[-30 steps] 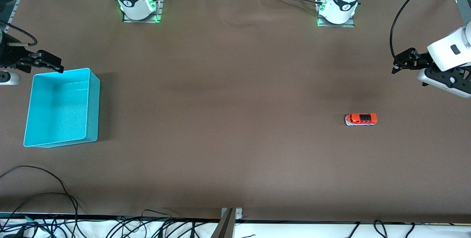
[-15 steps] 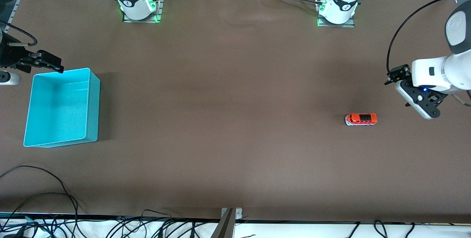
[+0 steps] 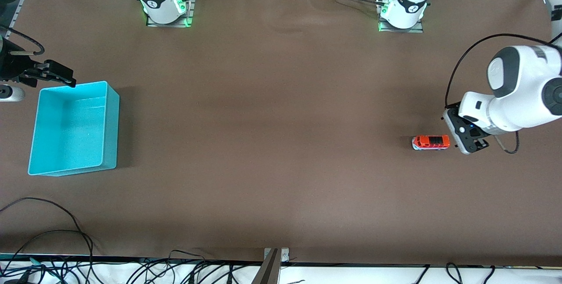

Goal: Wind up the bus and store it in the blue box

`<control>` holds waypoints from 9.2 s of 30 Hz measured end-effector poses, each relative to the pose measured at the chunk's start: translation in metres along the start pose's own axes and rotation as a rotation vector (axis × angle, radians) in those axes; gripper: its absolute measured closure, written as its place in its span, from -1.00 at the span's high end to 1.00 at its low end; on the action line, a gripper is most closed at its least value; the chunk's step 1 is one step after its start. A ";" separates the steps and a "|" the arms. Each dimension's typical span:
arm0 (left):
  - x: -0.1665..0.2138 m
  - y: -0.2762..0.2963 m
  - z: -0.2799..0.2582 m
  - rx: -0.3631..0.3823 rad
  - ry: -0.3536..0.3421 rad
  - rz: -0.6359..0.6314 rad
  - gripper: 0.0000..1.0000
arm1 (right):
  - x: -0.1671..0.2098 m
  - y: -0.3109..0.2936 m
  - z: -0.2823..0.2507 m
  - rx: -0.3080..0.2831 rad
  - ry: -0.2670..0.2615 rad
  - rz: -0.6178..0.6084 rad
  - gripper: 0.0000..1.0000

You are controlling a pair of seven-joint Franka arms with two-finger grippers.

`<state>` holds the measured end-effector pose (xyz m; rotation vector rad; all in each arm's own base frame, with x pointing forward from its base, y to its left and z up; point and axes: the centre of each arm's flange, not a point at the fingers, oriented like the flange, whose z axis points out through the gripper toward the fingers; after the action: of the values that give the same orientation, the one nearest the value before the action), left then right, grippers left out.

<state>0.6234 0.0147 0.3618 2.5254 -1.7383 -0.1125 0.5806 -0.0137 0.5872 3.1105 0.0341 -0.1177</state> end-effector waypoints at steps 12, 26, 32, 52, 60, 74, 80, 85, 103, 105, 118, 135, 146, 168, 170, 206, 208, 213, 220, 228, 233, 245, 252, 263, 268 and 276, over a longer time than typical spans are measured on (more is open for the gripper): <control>-0.006 -0.013 0.099 -0.040 -0.021 0.249 1.00 | 0.000 0.000 0.000 0.000 -0.001 0.000 1.00; -0.016 -0.017 0.149 0.010 -0.075 0.338 1.00 | 0.000 0.000 0.001 0.000 -0.001 0.000 1.00; -0.017 -0.009 0.162 0.019 -0.070 0.344 1.00 | 0.001 0.000 0.001 0.000 -0.002 0.000 1.00; -0.018 -0.006 0.165 0.014 -0.071 0.363 0.05 | 0.001 0.000 0.001 0.000 -0.002 0.000 1.00; -0.018 -0.006 0.165 0.014 -0.071 0.363 0.05 | 0.001 0.000 0.001 0.000 -0.002 0.000 1.00; -0.051 -0.015 0.165 0.012 -0.066 0.309 0.05 | 0.001 0.000 0.001 0.000 -0.002 0.000 1.00; -0.082 -0.023 0.165 0.014 -0.065 0.315 0.05 | 0.001 0.000 0.001 0.000 -0.002 0.000 1.00; -0.110 -0.030 0.165 0.021 -0.059 0.326 0.05 | 0.001 0.000 0.001 0.000 -0.002 0.000 1.00; -0.173 -0.041 0.164 0.052 -0.051 0.347 0.05 | 0.001 0.000 0.002 0.000 -0.003 0.000 1.00; -0.177 -0.042 0.164 0.055 -0.051 0.346 0.05 | 0.001 0.000 0.002 0.000 -0.004 0.000 1.00; -0.198 -0.046 0.164 0.065 -0.050 0.344 0.05 | 0.004 0.000 0.007 -0.001 -0.012 0.000 1.00; -0.201 -0.053 0.155 0.089 -0.054 0.341 1.00 | 0.004 0.000 0.007 -0.001 -0.012 0.000 1.00; -0.189 -0.051 0.111 0.078 -0.051 0.272 1.00 | 0.004 0.000 0.007 -0.001 -0.012 0.000 1.00; -0.091 -0.031 -0.015 -0.196 -0.116 -0.400 1.00 | 0.004 0.000 0.007 -0.001 -0.012 0.000 1.00; -0.082 -0.028 -0.024 -0.207 -0.129 -0.462 1.00 | 0.004 0.000 0.007 -0.001 -0.012 0.000 1.00; -0.010 0.009 -0.135 -0.032 -0.097 -0.748 1.00 | 0.004 0.000 0.007 -0.001 -0.012 0.000 1.00; -0.012 0.008 -0.144 -0.005 -0.073 -0.768 1.00 | 0.004 0.000 0.007 -0.001 -0.012 0.000 1.00; -0.017 0.014 -0.166 0.038 -0.037 -0.844 1.00 | 0.004 0.000 0.007 -0.001 -0.012 0.000 1.00; -0.008 0.041 -0.205 0.093 0.010 -0.947 1.00 | 0.004 0.000 0.007 -0.001 -0.012 0.000 1.00; -0.009 0.075 -0.239 0.137 0.045 -0.961 1.00 | 0.004 0.000 0.007 -0.001 -0.012 0.000 1.00; -0.016 0.085 -0.250 0.149 0.060 -0.966 1.00 | 0.004 0.000 0.007 -0.001 -0.012 0.000 1.00; -0.017 0.086 -0.251 0.149 0.062 -0.967 1.00 | 0.003 0.000 0.005 -0.001 -0.007 0.000 1.00; -0.015 0.090 -0.252 0.114 0.078 -1.003 1.00 | 0.003 0.000 0.005 -0.001 -0.006 0.000 1.00; -0.013 0.094 -0.249 0.069 0.073 -1.084 1.00 | 0.007 -0.004 0.012 -0.002 -0.019 -0.005 1.00; -0.013 0.094 -0.249 0.067 0.071 -1.084 1.00 | 0.011 -0.010 0.020 -0.003 -0.032 -0.015 1.00; -0.015 0.095 -0.248 0.061 0.063 -1.088 1.00 | 0.016 -0.011 0.041 -0.003 -0.042 -0.017 1.00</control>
<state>0.5553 -0.0002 0.6181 3.1250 -0.1820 -0.0299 0.5930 -0.0035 0.5450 3.1044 0.0598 -0.1837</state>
